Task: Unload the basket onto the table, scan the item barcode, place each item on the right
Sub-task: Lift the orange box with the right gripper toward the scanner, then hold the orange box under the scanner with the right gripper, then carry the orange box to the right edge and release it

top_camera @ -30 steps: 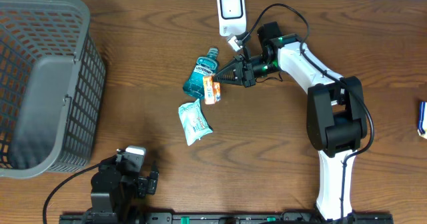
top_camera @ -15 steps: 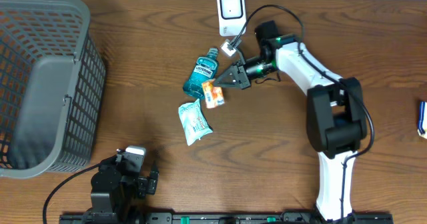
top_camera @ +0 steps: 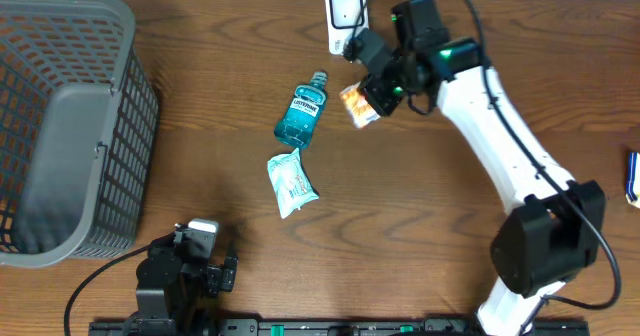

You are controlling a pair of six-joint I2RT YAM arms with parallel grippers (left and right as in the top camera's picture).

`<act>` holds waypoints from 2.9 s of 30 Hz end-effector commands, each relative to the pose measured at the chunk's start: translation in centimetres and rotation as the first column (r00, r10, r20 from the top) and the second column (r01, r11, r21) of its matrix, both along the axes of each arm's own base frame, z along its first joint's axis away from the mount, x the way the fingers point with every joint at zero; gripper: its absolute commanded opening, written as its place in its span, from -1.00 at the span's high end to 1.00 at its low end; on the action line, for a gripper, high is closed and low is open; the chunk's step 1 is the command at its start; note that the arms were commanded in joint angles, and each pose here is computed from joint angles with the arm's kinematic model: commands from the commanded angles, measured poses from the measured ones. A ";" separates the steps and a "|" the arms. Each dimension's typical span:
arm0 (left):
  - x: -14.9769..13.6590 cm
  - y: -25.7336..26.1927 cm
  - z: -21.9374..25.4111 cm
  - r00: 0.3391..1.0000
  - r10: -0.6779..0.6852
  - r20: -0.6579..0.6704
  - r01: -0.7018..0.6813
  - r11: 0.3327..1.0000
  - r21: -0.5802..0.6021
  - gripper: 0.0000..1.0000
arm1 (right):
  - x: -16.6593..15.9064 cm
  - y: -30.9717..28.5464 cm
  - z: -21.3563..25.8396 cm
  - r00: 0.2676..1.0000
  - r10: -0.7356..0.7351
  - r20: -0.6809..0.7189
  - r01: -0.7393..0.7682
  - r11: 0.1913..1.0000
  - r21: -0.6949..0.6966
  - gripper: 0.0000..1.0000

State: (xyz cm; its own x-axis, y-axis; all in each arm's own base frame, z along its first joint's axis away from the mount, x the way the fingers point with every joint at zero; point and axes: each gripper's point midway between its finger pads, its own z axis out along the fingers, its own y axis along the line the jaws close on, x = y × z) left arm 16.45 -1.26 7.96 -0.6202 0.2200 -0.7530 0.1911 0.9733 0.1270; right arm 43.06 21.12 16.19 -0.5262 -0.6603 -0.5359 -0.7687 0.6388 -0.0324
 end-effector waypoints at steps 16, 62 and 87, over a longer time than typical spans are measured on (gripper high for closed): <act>-0.6 0.0 -1.0 0.999 0.000 -0.042 0.000 1.000 -0.004 -0.96 | 11.4 -3.5 4.2 0.812 -0.180 0.555 0.334 0.924 -0.188 0.98; -0.6 0.0 -1.0 0.999 0.000 -0.042 0.000 1.000 -0.004 -0.96 | 21.0 4.9 -4.1 0.526 0.359 0.771 0.310 0.763 -0.567 0.98; -0.6 0.0 -1.0 0.999 0.000 -0.042 0.000 1.000 -0.004 -0.95 | 15.5 -10.7 8.9 0.711 -0.044 0.701 0.537 0.677 -0.502 0.98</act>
State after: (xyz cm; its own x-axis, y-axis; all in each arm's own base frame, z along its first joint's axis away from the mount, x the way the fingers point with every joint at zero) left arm 16.45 -1.26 7.96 -0.6201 0.2204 -0.7529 0.1913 0.9732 0.1273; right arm 59.11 14.24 23.14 -0.3792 -0.9084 -0.1763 -0.2833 0.2953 -0.9124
